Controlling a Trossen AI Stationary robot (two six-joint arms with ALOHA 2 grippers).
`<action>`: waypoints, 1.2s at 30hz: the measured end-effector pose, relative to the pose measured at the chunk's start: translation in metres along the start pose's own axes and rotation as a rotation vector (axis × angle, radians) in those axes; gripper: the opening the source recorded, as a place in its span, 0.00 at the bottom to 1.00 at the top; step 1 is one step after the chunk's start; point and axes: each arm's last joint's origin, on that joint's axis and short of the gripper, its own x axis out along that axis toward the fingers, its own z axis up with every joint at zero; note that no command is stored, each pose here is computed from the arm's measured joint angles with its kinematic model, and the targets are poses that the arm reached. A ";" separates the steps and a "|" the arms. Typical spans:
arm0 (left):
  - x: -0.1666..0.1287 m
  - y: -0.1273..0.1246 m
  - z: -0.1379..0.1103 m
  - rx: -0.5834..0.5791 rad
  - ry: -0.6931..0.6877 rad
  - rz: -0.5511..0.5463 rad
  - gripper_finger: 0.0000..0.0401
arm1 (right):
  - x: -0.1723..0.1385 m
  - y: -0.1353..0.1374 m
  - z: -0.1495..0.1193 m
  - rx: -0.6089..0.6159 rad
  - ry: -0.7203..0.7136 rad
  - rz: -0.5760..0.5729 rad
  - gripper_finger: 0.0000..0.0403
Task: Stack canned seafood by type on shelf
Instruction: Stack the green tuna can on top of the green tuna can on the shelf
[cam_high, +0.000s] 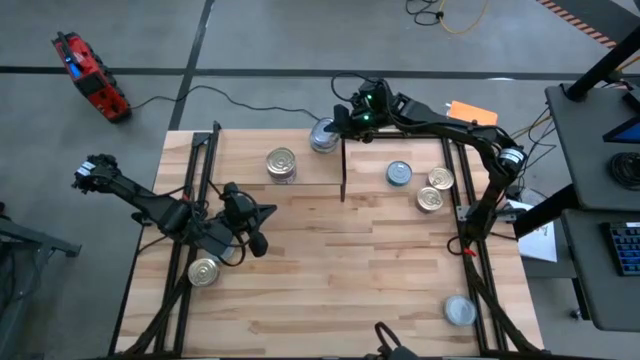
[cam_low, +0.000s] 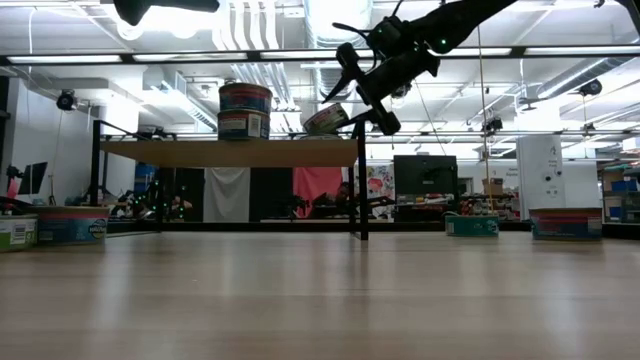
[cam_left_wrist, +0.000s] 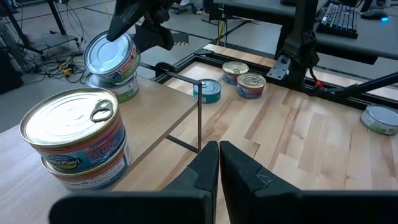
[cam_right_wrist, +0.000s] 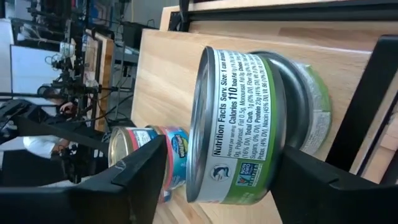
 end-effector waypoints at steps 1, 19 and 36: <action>0.000 0.000 0.000 0.000 0.000 0.000 0.00 | 0.000 0.000 0.000 0.006 -0.005 -0.004 0.63; 0.000 0.000 0.000 -0.004 -0.005 0.008 0.00 | 0.000 0.002 0.002 0.010 -0.024 0.019 0.82; 0.000 0.001 0.001 -0.019 -0.014 0.021 0.00 | 0.006 0.002 0.001 -0.049 -0.038 0.013 0.85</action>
